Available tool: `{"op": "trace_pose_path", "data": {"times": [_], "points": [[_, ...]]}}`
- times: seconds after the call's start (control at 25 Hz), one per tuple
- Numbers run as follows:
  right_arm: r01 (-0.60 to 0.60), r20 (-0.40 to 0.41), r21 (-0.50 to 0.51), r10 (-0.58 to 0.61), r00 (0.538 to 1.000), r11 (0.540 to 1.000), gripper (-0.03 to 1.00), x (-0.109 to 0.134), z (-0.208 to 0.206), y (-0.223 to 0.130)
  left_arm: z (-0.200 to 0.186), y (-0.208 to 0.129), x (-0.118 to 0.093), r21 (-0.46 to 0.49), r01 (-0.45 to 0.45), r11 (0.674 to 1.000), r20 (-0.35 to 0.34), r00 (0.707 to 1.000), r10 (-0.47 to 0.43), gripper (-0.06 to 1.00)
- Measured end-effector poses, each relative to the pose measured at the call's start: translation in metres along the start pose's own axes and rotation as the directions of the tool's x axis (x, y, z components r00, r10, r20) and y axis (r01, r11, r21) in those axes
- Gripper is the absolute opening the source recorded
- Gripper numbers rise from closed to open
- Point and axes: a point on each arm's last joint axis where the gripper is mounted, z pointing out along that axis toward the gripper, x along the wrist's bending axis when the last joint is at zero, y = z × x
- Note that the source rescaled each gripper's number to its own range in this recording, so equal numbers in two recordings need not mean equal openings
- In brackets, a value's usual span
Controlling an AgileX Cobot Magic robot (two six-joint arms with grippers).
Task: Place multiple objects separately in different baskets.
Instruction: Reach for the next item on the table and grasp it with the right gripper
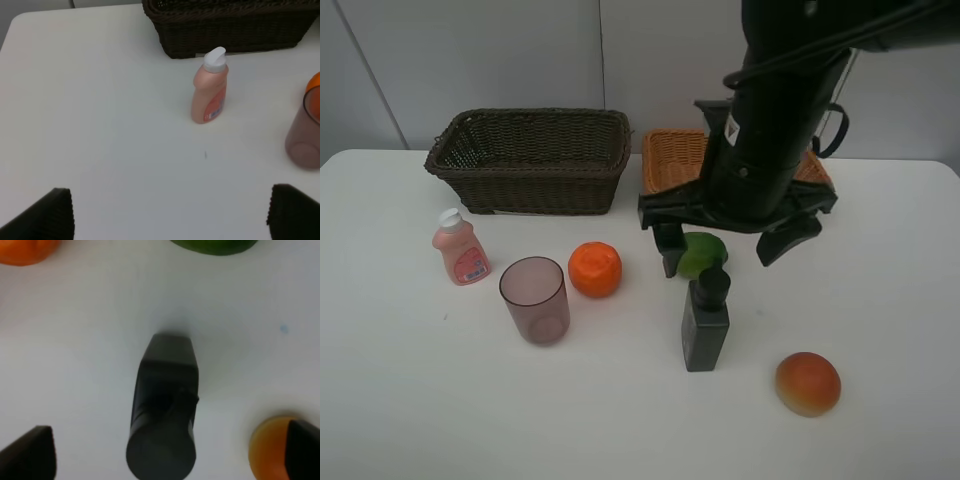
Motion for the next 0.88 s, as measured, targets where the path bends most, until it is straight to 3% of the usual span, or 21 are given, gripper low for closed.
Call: {"op": "trace_pose_path", "data": {"times": [0.16,0.56,0.88], "points": [[0.002,0.019,0.029,-0.002,1.000,1.000,0.98,0.005,0.018,0.004,0.000,0.000,0.000,0.000,0.000,1.000,0.000,1.000,0.000,1.00],[-0.006,0.023,-0.003,0.006,1.000,1.000,0.98,0.004,0.027,0.005,0.000,0.000,0.000,0.000,0.000,1.000,0.000,1.000,0.000,1.00],[-0.046,-0.020,0.007,0.046,0.999,0.999,0.98,-0.002,0.051,-0.005,0.000,0.000,0.000,0.000,0.000,1.000,0.000,1.000,0.000,1.00]]}}
